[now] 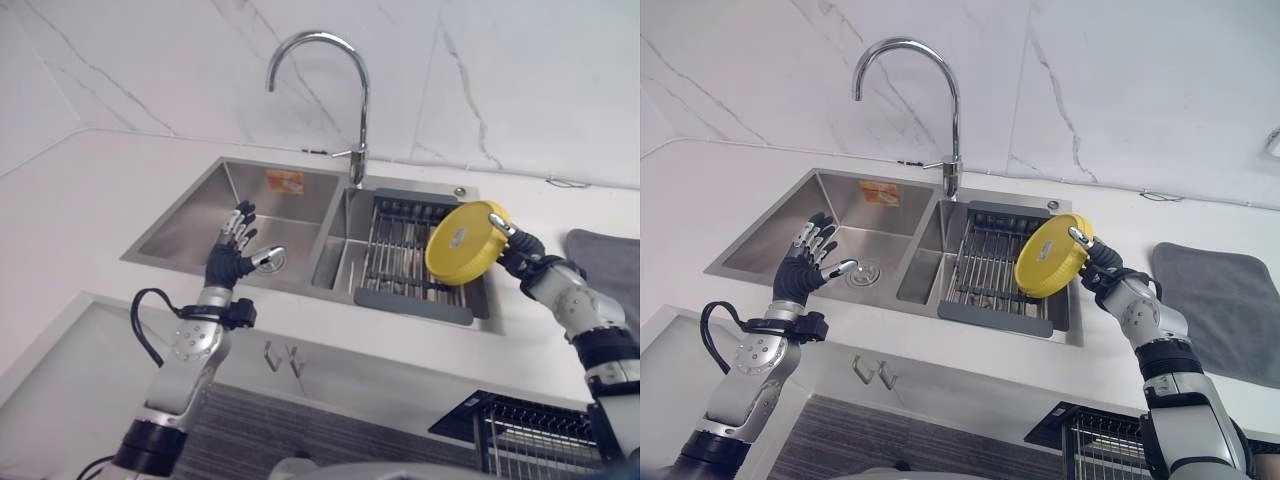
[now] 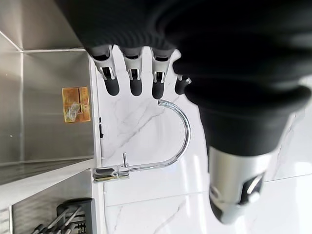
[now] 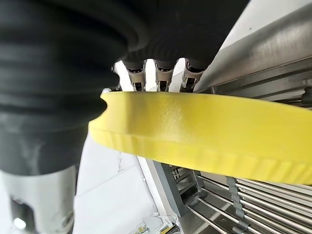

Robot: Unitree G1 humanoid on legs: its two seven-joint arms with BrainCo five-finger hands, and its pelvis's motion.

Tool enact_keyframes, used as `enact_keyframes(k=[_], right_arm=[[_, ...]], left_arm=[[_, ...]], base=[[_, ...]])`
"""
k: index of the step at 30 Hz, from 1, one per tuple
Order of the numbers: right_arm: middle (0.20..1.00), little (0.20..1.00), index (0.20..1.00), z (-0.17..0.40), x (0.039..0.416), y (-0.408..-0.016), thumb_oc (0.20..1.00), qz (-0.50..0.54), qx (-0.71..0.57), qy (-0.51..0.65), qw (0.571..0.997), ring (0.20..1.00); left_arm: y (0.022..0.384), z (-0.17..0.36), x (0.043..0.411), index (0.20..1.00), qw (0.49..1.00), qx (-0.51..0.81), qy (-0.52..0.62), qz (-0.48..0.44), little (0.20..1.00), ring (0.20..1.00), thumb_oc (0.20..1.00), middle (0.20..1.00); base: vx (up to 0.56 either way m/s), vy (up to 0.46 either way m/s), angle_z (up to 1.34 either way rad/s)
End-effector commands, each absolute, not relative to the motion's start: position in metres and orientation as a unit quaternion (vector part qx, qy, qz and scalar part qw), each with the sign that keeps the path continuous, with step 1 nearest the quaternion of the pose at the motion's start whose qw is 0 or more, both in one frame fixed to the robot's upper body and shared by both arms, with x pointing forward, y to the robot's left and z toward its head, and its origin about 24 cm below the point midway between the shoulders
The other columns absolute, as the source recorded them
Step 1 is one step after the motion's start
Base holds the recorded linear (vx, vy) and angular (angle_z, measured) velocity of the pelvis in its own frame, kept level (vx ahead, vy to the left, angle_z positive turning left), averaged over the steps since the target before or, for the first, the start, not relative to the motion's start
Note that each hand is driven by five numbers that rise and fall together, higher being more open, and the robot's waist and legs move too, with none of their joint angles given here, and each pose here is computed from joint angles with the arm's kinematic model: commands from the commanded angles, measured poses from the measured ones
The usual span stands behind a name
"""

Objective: Place the dishes in the dishwasher.

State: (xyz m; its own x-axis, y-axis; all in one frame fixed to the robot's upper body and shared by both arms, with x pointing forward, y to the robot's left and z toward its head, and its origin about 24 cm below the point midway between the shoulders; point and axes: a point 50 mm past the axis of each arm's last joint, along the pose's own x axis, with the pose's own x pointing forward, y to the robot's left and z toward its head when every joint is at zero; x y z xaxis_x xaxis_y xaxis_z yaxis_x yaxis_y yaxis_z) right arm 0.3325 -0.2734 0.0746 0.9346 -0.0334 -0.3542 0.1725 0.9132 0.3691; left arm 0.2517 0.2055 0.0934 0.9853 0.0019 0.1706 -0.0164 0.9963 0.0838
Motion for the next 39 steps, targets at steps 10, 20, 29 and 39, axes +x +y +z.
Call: enact_keyframes(k=[10, 20, 29, 39], right_arm=[[1.0, 1.0, 1.0, 0.111, 0.357, -0.266, 1.0, -0.029, 0.223, 0.127, 0.966, 1.0], [0.561, 0.561, 0.561, 0.111, 0.359, -0.269, 0.561, -0.041, 0.213, 0.133, 0.967, 0.561], [0.2, 0.2, 0.2, 0.121, 0.371, -0.272, 0.2, -0.046, 0.16, 0.155, 0.974, 0.2], [0.2, 0.2, 0.2, 0.129, 0.372, -0.252, 0.2, 0.006, 0.231, 0.096, 0.968, 0.2]], left_arm=[[0.204, 0.119, 0.261, 1.0, 0.989, 0.052, -0.137, -0.015, 1.0, 1.0, 1.0, 1.0], [0.202, 0.117, 0.261, 1.0, 0.99, 0.05, -0.132, -0.014, 1.0, 1.0, 1.0, 1.0], [0.198, 0.112, 0.263, 1.0, 0.992, 0.042, -0.117, -0.025, 1.0, 1.0, 1.0, 1.0], [0.197, 0.105, 0.258, 1.0, 0.993, 0.037, -0.109, -0.033, 1.0, 1.0, 1.0, 1.0]], base=[[0.0, 0.0, 0.0], [0.0, 0.0, 0.0], [-0.01, 0.019, 0.05], [0.0, 0.0, 0.0]])
